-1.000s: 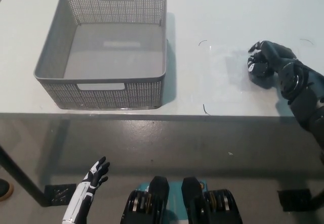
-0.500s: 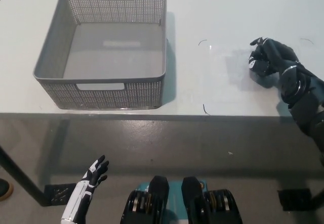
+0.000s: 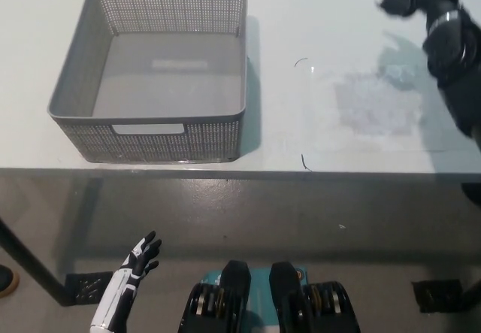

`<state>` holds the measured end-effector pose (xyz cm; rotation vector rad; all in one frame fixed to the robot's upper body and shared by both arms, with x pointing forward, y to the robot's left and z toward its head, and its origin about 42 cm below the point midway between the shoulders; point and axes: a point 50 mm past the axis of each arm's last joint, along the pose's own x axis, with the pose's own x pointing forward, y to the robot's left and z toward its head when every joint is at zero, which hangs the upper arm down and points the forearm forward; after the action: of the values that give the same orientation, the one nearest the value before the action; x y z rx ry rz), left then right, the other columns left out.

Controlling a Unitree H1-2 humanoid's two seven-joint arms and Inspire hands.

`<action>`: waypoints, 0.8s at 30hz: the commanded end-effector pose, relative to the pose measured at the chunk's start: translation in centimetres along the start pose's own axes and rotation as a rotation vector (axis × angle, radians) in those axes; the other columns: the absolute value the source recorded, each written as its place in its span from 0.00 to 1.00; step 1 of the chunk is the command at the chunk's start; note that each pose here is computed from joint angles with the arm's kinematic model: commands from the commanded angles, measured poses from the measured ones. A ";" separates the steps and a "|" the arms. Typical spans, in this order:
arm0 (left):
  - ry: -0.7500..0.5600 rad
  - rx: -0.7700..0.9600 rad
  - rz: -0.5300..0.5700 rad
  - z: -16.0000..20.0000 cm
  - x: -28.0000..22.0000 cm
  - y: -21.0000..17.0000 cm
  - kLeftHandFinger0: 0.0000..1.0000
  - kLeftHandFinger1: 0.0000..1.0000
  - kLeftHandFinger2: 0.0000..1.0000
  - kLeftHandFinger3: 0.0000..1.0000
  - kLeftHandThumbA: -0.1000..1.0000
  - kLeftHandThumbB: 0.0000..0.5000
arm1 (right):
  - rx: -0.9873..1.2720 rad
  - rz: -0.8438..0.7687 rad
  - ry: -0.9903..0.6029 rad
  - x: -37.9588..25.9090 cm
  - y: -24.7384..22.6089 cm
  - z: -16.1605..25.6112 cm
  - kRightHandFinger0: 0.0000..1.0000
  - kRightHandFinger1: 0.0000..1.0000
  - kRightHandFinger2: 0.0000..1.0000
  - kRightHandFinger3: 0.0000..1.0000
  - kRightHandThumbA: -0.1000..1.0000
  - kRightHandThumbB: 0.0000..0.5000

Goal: Use the right hand to pick up a webcam and put it into a container on the left side

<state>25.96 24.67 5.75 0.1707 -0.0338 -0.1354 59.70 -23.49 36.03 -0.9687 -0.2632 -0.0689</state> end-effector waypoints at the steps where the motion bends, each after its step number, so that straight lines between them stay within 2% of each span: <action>1: -0.053 0.007 0.009 0.9 0.5 0.9 1.00 1.00 1.00 1.00 1.00 0.23 | 0.050 -0.178 -0.144 2.4 -6.7 5.7 0.00 0.41 0.80 0.88 0.00 0.35; 3: -0.057 0.015 0.006 1.0 0.5 0.9 1.00 1.00 1.00 1.00 1.00 0.21 | 0.045 -0.199 -0.178 2.6 -7.4 7.1 0.00 0.38 0.78 0.87 0.00 0.37; 4: -0.055 0.018 0.008 1.0 0.5 1.0 1.00 1.00 1.00 1.00 1.00 0.23 | 0.057 -0.200 -0.203 2.8 -7.8 8.7 0.00 0.35 0.76 0.85 0.00 0.34; 8: -0.057 0.019 0.005 1.0 0.6 0.9 1.00 1.00 1.00 1.00 1.00 0.25 | 0.083 -0.193 -0.258 3.0 -8.1 11.3 0.00 0.35 0.76 0.86 0.00 0.38; 13: -0.047 0.025 0.005 0.9 0.2 0.7 1.00 1.00 1.00 1.00 1.00 0.26 | 0.144 -0.177 -0.336 2.5 -6.6 15.3 0.00 0.31 0.73 0.85 0.00 0.31; 17: -0.048 0.021 0.001 0.9 0.0 0.5 1.00 1.00 1.00 1.00 1.00 0.27 | 0.183 -0.143 -0.381 2.3 -4.9 18.9 0.00 0.29 0.72 0.83 0.00 0.36; 20: -0.050 0.008 -0.001 1.0 0.2 0.4 1.00 1.00 1.00 1.00 1.00 0.28 | 0.199 -0.122 -0.418 1.9 -3.4 21.8 0.00 0.28 0.71 0.83 0.00 0.34; 21: -0.050 0.008 -0.001 1.0 0.2 0.4 1.00 1.00 1.00 1.00 1.00 0.30 | 0.199 -0.121 -0.419 1.9 -3.4 21.9 0.04 0.34 0.73 0.86 0.00 0.47; 22: -0.054 0.003 0.000 1.0 0.2 0.3 1.00 1.00 1.00 1.00 1.00 0.32 | 0.206 -0.099 -0.448 1.5 -2.2 23.9 0.00 0.24 0.66 0.79 0.00 0.36; 24: -0.053 0.013 -0.004 1.0 0.2 0.3 1.00 1.00 1.00 1.00 1.00 0.30 | 0.216 -0.072 -0.474 1.1 -0.9 26.1 0.00 0.25 0.69 0.80 0.00 0.37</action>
<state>25.84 24.65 5.68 0.1746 -0.0310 -0.1406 57.59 -7.43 44.16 -0.7872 -0.5717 0.0948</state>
